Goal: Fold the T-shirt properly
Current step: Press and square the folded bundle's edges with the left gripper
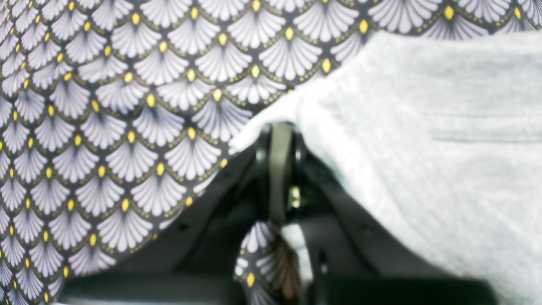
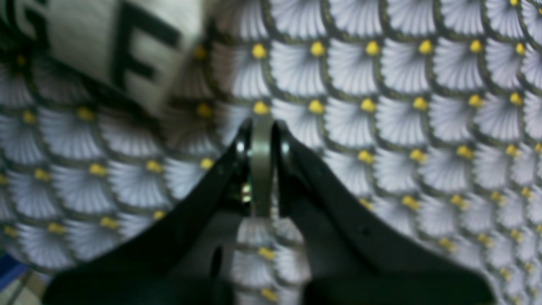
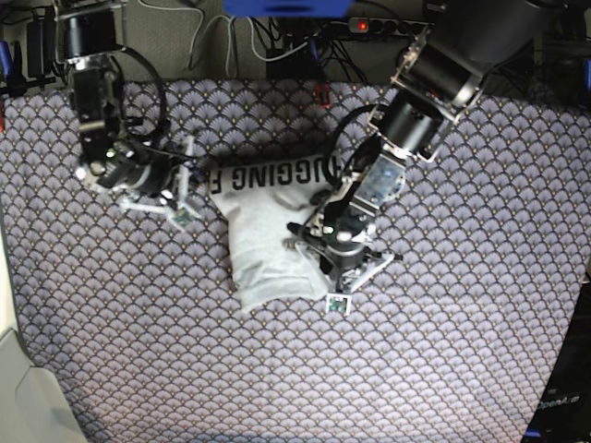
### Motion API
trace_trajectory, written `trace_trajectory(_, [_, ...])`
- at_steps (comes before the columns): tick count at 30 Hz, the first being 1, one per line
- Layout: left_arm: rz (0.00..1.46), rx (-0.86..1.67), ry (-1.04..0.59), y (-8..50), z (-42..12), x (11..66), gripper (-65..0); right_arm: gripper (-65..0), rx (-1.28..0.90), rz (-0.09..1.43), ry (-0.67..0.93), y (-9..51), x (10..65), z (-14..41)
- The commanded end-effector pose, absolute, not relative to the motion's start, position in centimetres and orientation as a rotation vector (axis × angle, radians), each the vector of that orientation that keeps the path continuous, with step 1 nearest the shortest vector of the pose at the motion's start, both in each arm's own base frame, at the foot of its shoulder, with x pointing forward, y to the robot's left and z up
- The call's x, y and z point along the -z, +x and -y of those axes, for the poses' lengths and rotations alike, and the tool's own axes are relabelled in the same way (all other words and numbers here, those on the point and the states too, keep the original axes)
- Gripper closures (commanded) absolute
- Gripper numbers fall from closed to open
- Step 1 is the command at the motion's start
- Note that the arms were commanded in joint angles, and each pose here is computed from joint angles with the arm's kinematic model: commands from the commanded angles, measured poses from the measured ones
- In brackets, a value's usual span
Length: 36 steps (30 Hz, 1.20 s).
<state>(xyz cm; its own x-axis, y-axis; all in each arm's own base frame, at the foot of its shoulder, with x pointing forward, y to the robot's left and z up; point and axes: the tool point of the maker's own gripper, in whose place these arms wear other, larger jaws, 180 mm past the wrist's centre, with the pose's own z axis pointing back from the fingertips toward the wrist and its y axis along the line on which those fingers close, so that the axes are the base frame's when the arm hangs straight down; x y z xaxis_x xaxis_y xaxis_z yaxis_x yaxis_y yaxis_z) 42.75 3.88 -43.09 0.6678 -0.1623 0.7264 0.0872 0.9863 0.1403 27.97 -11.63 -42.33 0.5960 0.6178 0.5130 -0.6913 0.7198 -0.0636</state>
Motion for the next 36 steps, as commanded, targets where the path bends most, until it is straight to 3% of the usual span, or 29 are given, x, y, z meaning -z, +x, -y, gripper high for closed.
trace_trajectory(1, [0.789,0.146,0.042,42.3,-2.4,43.3,-0.4,0.0,-0.782,0.585,0.163,28.8,41.2,10.7])
trace_trajectory(12, [0.875,0.142,-0.014,43.5,-0.4,40.1,-0.4,0.0,-0.882,0.574,0.304,25.0,41.8,3.5])
trace_trajectory(22, [0.972,0.098,0.031,44.2,-5.7,37.1,-0.4,0.0,-0.852,0.550,0.218,25.4,42.1,7.9])
trace_trajectory(29, [0.869,-0.040,0.038,40.8,-11.6,36.9,-0.4,0.0,-0.804,0.631,0.126,27.5,39.4,11.4])
trace_trajectory(36, [0.756,-0.035,-0.027,35.2,-9.7,39.0,-0.4,0.0,-0.835,0.761,0.079,28.8,34.9,10.7])
